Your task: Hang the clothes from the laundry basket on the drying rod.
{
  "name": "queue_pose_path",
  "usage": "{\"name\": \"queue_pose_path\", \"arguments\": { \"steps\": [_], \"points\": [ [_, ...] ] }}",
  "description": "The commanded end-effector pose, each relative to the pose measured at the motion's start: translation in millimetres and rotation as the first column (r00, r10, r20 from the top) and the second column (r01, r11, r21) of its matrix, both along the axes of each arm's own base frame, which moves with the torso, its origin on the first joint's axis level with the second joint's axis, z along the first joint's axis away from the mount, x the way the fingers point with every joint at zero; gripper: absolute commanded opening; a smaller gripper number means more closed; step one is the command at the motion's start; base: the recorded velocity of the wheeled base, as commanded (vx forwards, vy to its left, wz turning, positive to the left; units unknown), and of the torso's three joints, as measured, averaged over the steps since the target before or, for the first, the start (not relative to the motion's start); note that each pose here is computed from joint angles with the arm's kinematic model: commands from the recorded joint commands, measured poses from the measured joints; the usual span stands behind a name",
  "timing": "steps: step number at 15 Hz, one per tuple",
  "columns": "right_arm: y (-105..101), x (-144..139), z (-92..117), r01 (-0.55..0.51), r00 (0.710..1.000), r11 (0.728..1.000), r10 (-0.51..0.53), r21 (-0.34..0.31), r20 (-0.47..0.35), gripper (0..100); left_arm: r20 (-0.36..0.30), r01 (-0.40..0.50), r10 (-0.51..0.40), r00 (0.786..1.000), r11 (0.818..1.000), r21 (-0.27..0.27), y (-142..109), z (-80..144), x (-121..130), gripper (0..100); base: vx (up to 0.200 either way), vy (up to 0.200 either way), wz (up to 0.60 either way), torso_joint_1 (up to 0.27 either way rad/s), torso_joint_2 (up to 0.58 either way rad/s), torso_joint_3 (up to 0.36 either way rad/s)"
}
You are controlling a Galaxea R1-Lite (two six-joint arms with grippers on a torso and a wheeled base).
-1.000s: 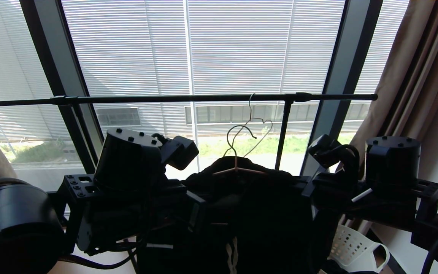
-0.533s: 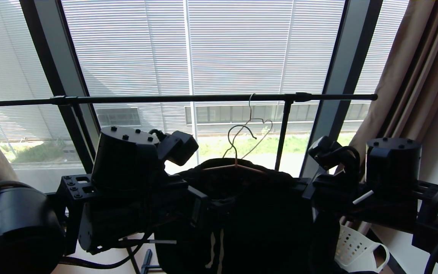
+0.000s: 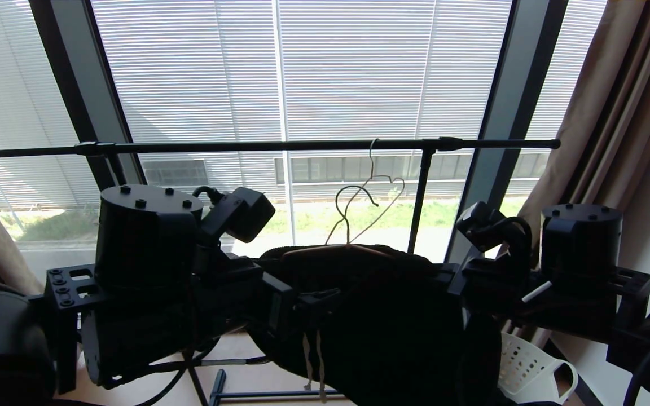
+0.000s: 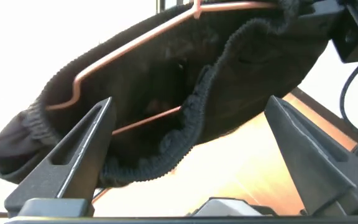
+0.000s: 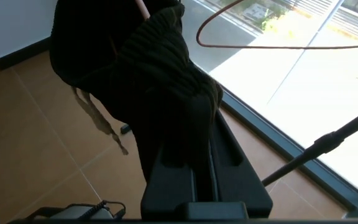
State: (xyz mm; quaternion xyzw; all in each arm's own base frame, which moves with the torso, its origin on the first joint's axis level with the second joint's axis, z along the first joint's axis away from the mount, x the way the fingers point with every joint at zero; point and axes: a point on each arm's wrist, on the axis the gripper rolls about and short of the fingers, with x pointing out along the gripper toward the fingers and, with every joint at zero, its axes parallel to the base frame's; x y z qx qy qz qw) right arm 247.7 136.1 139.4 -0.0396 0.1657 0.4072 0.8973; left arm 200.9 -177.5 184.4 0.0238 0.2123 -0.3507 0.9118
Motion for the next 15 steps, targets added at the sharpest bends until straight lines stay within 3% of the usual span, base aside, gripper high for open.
{"name": "queue_pose_path", "arguments": {
  "steps": [1,3,6,7,9,10,11,13,15],
  "points": [
    [-3.9,3.2,-6.3,0.007,1.0,1.0,-0.007,0.002,-0.004,0,0.05,-0.035,0.038,0.998,0.998,-0.046,18.6,17.3,-6.7,100,0.0,0.0,0.0,0.0,0.0,0.0],
    [-11.8,10.2,-6.5,-0.011,1.0,0.999,0.01,0.034,0.019,0,0.096,-0.065,0.07,0.993,0.996,-0.06,38.3,30.5,-6.4,100,0.0,0.0,0.0,0.0,0.0,0.0],
    [-28.0,17.4,-6.1,-0.06,0.998,0.996,0.059,0.072,0.014,0,0.098,-0.037,0.034,0.995,0.999,0.032,84.0,42.7,2.3,100,0.0,0.0,0.0,0.0,0.0,0.0],
    [-33.5,19.3,-6.4,-0.075,0.997,0.994,0.075,0.084,0.009,0,0.069,0.01,-0.013,0.998,0.999,0.037,99.7,49.5,8.5,100,0.0,0.0,0.0,0.0,0.0,0.0],
    [-37.3,20.0,-8.2,-0.091,0.996,0.992,0.091,0.086,0.007,0,0.098,0.082,-0.09,0.991,0.993,0.08,113.8,47.4,18.1,100,0.0,0.0,0.0,0.0,0.0,0.0],
    [-40.0,18.8,-10.1,-0.122,0.992,0.988,0.123,0.096,-0.003,0,0.135,0.167,-0.196,0.971,0.966,0.199,122.8,28.8,35.2,100,0.0,0.0,0.0,0.0,0.0,0.0],
    [-41.2,18.0,-10.5,-0.138,0.99,0.985,0.139,0.101,-0.003,0,0.147,0.203,-0.246,0.958,0.944,0.259,124.0,19.3,40.3,100,0.0,0.0,0.0,0.0,0.0,0.0],
    [-47.5,16.9,-13.0,-0.183,0.983,0.978,0.183,0.102,0.008,0,0.159,0.266,-0.339,0.927,0.896,0.355,120.1,4.2,46.3,100,0.0,0.0,0.0,0.0,0.0,0.0],
    [-53.8,14.0,-16.0,-0.26,0.966,0.96,0.258,0.106,0.027,0,0.171,0.346,-0.452,0.875,0.833,0.431,112.7,-9.5,55.2,100,0.0,0.0,0.0,0.0,0.0,0.0]
  ]
}}
